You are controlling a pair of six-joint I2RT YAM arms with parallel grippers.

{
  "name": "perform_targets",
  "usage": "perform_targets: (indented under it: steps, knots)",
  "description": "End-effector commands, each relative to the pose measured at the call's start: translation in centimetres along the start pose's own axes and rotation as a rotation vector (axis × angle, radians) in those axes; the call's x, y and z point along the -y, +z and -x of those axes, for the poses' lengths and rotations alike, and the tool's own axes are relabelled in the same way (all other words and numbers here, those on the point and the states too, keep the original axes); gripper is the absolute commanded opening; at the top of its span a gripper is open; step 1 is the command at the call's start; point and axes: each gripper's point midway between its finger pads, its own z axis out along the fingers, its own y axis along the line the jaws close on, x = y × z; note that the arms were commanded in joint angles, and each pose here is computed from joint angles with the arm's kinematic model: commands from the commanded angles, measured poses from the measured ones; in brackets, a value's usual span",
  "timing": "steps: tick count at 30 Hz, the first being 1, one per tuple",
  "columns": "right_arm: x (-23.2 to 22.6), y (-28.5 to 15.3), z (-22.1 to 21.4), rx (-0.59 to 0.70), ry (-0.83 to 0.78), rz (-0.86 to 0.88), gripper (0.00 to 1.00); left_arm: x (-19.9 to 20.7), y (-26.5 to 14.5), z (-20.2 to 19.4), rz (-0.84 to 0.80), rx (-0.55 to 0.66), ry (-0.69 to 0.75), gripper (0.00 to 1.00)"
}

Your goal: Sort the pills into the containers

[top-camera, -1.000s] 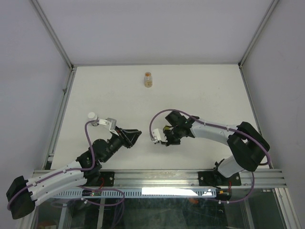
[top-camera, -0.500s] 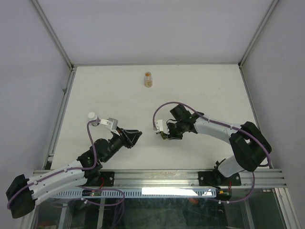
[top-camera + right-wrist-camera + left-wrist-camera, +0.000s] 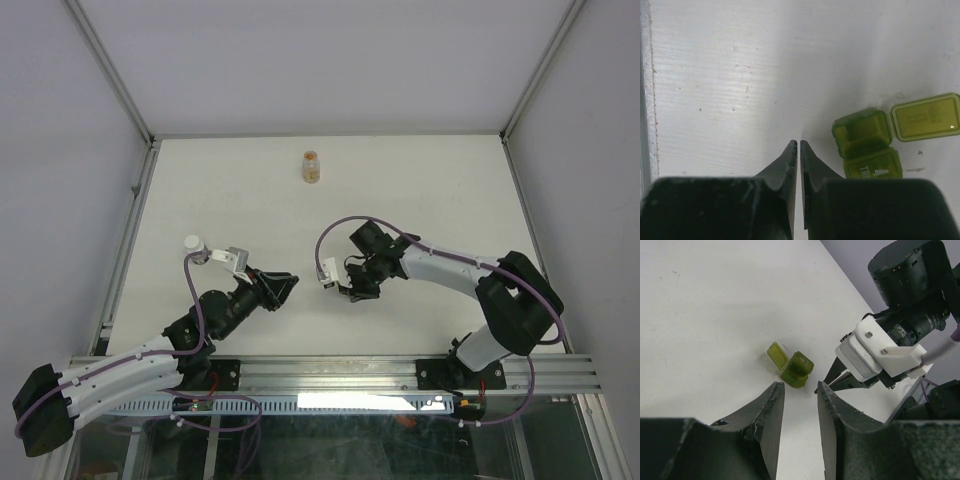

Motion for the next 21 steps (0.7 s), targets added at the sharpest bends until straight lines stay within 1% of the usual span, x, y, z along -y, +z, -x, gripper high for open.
perform_targets:
  steps: [1,10,16,21]
  knots:
    - [1.5,0.5,1.7,0.022,-0.037,-0.056,0.08,1.0,0.3,2.0,-0.032,0.066,-0.004,0.34]
    - [4.0,0.8,2.6,0.040,0.011,-0.169,0.08,1.0,0.3,1.8,-0.034,0.062,-0.008,0.34]
    - [4.5,1.1,3.1,0.065,0.048,-0.188,0.11,1.0,0.3,1.8,-0.036,0.062,-0.010,0.34]
    - [4.8,0.8,3.1,0.060,0.066,-0.206,0.12,1.1,0.2,1.8,-0.038,0.061,-0.012,0.34]
